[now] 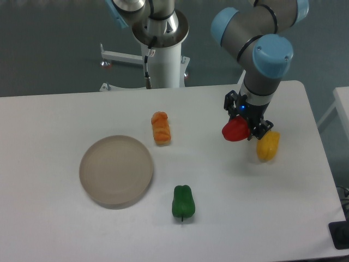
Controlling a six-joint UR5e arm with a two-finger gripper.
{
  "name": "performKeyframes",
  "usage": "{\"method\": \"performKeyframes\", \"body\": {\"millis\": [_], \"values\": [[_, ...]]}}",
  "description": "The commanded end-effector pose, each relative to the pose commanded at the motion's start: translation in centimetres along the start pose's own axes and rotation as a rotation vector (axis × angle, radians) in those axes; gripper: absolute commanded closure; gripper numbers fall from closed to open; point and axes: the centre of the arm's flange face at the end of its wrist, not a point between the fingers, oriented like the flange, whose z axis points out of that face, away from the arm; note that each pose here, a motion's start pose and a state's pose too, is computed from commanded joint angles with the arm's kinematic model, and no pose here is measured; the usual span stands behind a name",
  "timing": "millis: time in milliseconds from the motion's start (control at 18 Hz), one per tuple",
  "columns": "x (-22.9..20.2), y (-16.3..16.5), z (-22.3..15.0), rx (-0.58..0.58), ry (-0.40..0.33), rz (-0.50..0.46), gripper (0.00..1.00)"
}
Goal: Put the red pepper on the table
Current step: 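Carry the held red bell pepper down toward the table beside the green pepper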
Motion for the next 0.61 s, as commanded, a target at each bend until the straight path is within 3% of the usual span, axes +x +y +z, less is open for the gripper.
{"method": "performKeyframes", "body": {"millis": [389, 611], "values": [[-1.6, -2.2, 0.3, -0.003, -0.007, -0.012, 0.51], [-1.5, -4.1, 2.7, 0.050, 0.024, -0.042, 0.54]]}}
